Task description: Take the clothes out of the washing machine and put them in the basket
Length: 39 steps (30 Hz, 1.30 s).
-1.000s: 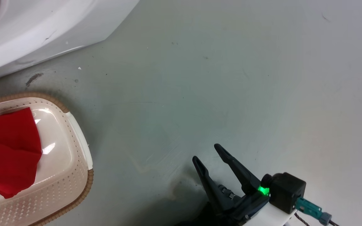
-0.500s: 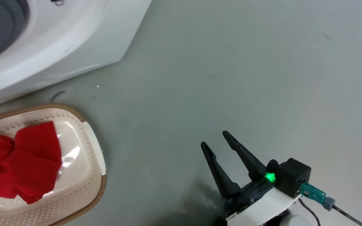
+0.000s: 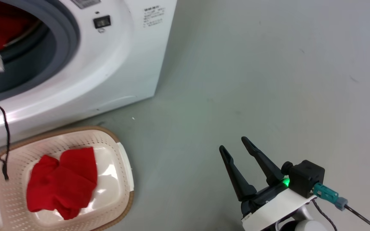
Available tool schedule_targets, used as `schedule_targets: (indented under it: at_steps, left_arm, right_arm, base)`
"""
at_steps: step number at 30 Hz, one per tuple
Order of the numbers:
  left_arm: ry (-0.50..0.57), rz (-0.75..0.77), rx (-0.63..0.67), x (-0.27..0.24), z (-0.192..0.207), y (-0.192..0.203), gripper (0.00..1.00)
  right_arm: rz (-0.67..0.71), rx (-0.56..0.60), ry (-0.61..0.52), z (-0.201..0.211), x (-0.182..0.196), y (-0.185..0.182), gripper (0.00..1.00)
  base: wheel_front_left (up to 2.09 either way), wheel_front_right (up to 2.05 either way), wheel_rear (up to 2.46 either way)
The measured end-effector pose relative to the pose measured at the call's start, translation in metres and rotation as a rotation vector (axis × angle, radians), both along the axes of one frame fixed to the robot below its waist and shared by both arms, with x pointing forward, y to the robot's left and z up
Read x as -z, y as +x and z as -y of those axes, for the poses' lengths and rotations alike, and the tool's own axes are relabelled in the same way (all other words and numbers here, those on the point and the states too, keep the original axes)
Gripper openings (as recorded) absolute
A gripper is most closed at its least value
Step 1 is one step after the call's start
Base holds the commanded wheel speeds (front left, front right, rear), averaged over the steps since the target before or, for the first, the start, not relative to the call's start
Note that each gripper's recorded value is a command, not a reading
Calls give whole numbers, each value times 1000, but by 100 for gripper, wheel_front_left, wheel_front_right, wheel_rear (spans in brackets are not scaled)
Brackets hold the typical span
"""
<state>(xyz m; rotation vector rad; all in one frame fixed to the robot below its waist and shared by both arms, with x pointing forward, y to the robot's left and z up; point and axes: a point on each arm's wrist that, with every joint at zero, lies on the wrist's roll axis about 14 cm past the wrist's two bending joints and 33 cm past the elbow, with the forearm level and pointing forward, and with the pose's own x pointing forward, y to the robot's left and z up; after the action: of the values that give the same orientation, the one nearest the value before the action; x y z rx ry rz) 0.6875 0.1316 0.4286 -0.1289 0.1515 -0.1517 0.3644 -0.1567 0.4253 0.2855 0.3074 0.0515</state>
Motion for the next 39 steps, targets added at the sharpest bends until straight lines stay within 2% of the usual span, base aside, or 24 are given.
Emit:
schedule_targets:
  at_steps: [13,28,32,39]
  left_arm:
    - [-32,154,8,-73,-11,-85,0]
    - [-54,309,35,-147,1,-199,0]
    - [-54,296,0,-147,-8,-231,0]
    - [-80,163,-82,-105,-24,-273,0]
  right_arm:
    - [90,-70,-7,-14,-36,-2,100]
    - [168,-126,-5,-30,-68,-20,100]
    - [174,-150,-12,-36,-72,-22,100]
    - [175,-194,-17,-47,-75,-19,100]
  base:
    - [0,0,0]
    - [0,0,0]
    - [0,0,0]
    - [0,0,0]
